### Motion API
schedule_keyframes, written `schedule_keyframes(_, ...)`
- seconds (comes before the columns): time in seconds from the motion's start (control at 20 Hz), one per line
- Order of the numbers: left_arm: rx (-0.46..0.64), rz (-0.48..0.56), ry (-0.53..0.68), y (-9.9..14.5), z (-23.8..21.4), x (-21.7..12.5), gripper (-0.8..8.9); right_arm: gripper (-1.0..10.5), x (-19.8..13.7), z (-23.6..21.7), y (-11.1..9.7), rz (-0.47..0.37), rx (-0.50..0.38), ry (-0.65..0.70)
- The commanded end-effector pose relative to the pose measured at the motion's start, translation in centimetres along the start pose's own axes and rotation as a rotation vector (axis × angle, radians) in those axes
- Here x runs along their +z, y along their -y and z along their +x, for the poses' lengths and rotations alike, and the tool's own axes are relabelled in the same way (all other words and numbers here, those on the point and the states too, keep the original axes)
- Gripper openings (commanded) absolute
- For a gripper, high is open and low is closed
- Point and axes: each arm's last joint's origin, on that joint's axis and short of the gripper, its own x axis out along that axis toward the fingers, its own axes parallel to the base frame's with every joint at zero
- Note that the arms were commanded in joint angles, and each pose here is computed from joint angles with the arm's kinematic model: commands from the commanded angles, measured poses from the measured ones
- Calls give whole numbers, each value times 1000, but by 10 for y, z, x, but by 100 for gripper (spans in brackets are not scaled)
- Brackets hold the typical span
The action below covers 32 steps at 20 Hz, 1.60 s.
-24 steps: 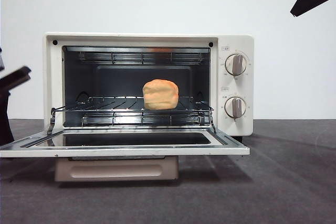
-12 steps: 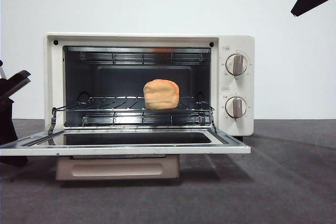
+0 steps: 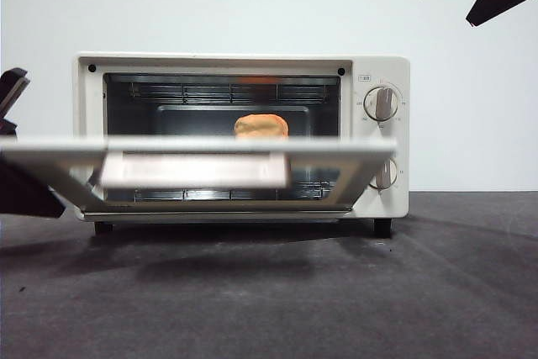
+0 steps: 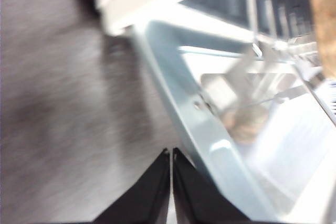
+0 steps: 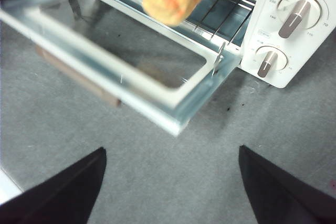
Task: The left arm flap open the oven, the right arm pick bread and place it into oven, the left arm flap close the oven
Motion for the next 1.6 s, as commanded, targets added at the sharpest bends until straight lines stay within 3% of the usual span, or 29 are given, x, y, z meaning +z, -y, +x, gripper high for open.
schedule_keyframes(0.05, -82, 32, 19, 7, 3, 8, 16, 401, 2, 0, -1, 12, 1, 14)
schedule_keyframes(0.5, -117, 44, 238, 5, -15, 34, 16, 401, 2, 0, -1, 34, 1, 15)
schedule_keyframes(0.9, -143, 67, 266, 12, -20, 37, 16, 401, 4, 0, -1, 33, 2, 30)
schedule_keyframes(1.15, -75, 146, 355, 46, -41, 33, 18, 401, 5, 1, -1, 33, -13, 39)
schedule_keyframes(1.5, 243, 392, 426, 119, -90, 4, 18, 400, 13, 2, -2, 33, -1, 124)
schedule_keyframes(1.6, 278, 444, 453, 138, -106, -3, 17, 400, 15, 4, -2, 33, 2, 128)
